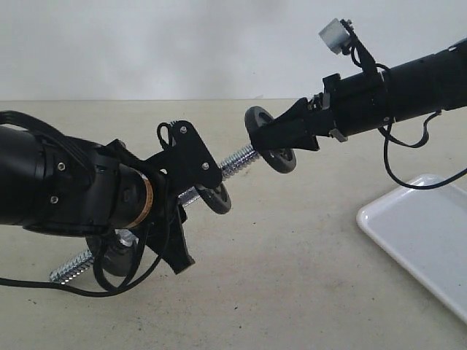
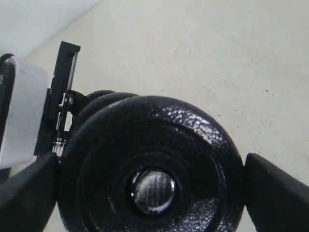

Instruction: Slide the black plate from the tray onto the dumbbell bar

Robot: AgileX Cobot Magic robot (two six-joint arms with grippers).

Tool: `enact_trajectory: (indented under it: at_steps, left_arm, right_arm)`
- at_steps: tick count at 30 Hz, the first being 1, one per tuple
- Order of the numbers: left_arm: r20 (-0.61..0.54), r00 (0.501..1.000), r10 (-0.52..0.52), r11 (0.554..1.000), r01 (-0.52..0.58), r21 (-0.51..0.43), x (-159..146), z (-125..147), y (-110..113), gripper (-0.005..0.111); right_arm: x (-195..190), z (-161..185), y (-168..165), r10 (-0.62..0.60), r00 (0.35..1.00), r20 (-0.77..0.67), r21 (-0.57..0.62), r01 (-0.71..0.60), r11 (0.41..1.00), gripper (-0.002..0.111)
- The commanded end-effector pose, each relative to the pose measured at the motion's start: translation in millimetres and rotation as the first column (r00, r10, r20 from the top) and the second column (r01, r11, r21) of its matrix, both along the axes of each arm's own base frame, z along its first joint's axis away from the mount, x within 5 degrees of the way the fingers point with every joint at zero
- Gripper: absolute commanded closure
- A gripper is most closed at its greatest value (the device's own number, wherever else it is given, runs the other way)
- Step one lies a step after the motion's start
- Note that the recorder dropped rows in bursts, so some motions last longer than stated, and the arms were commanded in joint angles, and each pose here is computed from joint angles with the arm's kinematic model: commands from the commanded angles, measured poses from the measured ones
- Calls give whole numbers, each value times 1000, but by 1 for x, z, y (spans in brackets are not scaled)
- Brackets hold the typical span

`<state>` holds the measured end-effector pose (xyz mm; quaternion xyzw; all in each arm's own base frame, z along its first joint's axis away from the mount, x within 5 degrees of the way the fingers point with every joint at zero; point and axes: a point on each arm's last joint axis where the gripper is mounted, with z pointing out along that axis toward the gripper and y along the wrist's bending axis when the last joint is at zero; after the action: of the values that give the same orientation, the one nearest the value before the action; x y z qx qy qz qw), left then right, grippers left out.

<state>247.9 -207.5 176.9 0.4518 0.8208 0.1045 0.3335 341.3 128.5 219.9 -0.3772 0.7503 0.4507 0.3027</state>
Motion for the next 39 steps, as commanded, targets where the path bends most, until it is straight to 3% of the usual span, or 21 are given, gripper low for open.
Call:
enact_trajectory:
  at_steps: [1, 6, 17, 24, 39]
  left_arm:
    - [167, 972, -163, 977, 182, -108, 4, 46, -20, 103]
    - [181, 972, -147, 981, 166, -96, 5, 47, -18, 103]
    - [234, 972, 0, 993, 28, -118, 12, 51, -10, 103]
    - [236, 972, 13, 991, 19, -130, 12, 51, -10, 103]
    - [236, 972, 13, 991, 19, -130, 12, 51, -10, 103]
  right_arm:
    - [-12, 8, 13, 99, 995, -31, 59, -97, 993, 108]
    - [-12, 7, 13, 93, 994, -58, 55, -90, 994, 108]
    - [-20, 6, 27, 148, 987, -59, 38, -146, 989, 108]
    - [-29, 4, 43, 213, 975, -58, 15, -213, 977, 108]
    - [-30, 4, 44, 219, 974, -60, 11, -219, 976, 108]
